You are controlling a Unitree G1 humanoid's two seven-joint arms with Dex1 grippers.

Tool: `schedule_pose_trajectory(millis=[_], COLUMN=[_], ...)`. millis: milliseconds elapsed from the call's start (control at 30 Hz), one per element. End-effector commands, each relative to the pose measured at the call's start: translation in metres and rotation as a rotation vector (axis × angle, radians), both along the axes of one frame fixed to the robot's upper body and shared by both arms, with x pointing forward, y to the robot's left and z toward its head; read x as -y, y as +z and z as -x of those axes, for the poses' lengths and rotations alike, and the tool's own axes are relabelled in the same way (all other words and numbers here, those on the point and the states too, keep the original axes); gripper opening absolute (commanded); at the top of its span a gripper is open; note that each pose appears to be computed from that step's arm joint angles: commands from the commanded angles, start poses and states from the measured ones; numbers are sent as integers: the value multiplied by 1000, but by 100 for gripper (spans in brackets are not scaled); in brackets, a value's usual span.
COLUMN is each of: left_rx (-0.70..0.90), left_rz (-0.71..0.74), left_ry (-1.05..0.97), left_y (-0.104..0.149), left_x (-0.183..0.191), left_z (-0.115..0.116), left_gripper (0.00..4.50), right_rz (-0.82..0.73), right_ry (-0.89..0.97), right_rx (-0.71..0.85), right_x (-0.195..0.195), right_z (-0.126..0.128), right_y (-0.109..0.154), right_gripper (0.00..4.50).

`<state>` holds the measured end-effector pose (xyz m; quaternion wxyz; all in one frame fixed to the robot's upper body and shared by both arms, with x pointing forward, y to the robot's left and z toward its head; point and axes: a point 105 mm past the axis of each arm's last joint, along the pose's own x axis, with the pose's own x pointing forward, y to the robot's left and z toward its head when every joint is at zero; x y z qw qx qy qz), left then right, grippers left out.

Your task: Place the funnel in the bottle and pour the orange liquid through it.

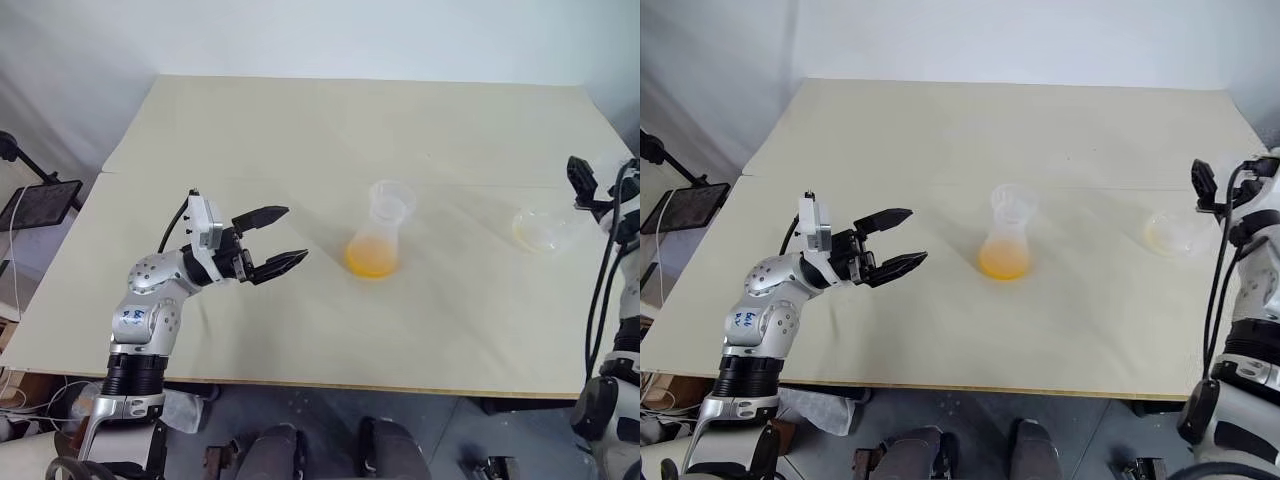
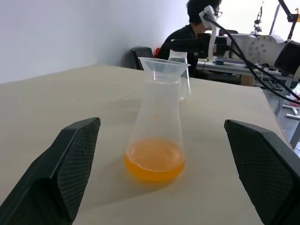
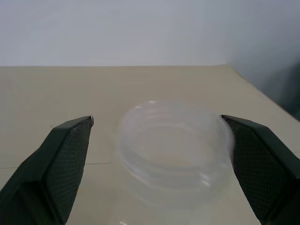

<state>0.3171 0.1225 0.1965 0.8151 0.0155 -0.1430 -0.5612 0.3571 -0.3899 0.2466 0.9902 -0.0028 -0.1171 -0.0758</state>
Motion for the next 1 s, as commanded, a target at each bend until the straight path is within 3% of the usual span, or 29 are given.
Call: schedule_pose_trajectory(millis=[33, 300, 433, 667, 867, 1000], left_rx=[47, 14, 1, -20, -55, -58], left_rz=[-2, -31, -44, -117, -190, -239], left_ry=[-5, 2, -2, -4, 84, 157], left_y=[10, 1, -3, -9, -19, -29], left_x=[-2, -11, -14, -27, -58, -69], left_z=[4, 6, 6, 12, 21, 27], left_gripper=[450, 450, 450, 450, 450, 450], right_rz=[55, 98, 85, 231, 414, 431], right_ry=[-47, 185, 290, 547, 1015, 1113], right_rx=[66, 106, 77, 20, -115, -138], right_x=[20, -12, -31, -84, -157, -172], right_z=[30, 78, 90, 118, 156, 158], right_y=[29, 29, 20, 0, -49, -68], right_gripper=[448, 448, 448, 448, 448, 448])
